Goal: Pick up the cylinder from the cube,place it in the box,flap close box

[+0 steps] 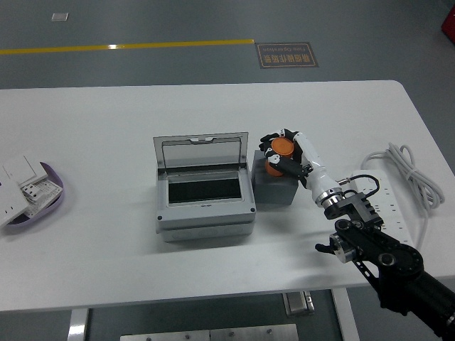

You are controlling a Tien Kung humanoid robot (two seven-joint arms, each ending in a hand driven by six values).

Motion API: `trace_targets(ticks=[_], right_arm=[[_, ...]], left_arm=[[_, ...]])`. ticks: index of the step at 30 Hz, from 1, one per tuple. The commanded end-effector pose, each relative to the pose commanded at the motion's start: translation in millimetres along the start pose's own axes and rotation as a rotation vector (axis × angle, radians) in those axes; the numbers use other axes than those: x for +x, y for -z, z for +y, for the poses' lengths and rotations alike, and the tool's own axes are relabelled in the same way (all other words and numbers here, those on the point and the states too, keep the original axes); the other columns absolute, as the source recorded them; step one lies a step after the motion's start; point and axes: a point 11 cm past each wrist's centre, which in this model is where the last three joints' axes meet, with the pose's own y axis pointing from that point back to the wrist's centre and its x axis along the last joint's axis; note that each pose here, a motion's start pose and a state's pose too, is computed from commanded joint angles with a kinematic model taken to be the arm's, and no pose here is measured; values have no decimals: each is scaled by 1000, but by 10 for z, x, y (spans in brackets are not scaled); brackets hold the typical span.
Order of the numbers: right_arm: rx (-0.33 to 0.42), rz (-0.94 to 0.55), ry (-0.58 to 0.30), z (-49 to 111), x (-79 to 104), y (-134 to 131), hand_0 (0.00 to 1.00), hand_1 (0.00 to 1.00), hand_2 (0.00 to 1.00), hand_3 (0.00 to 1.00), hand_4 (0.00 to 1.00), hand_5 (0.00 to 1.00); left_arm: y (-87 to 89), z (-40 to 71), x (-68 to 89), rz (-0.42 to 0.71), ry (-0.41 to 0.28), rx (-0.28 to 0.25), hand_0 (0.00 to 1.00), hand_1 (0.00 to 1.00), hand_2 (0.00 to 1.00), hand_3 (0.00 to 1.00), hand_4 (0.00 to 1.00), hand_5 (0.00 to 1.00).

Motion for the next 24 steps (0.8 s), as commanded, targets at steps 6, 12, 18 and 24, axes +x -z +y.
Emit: trace_targets(ticks=[6, 12, 18, 24], right_arm=[[65, -8, -19, 18, 25, 228, 408, 423, 375, 297, 2, 2], [143, 13, -14, 84, -108, 505, 336, 357, 324, 243, 2, 2], [220, 73, 108, 102, -591, 855, 238, 273, 263, 207, 2, 2], [223, 232, 189, 54, -928, 1015, 2, 123, 213, 174, 2, 2]], left_arm=[[-7, 0, 3, 3, -1, -4, 587, 610, 606, 629, 651, 162], [5, 0, -5, 4, 1, -1, 586, 610, 606, 629, 652, 163], [14, -1, 21, 4, -4, 3, 588, 610, 606, 629, 651, 163], [-2, 0, 34, 2, -7, 2, 586, 610, 606, 629, 653, 165]])
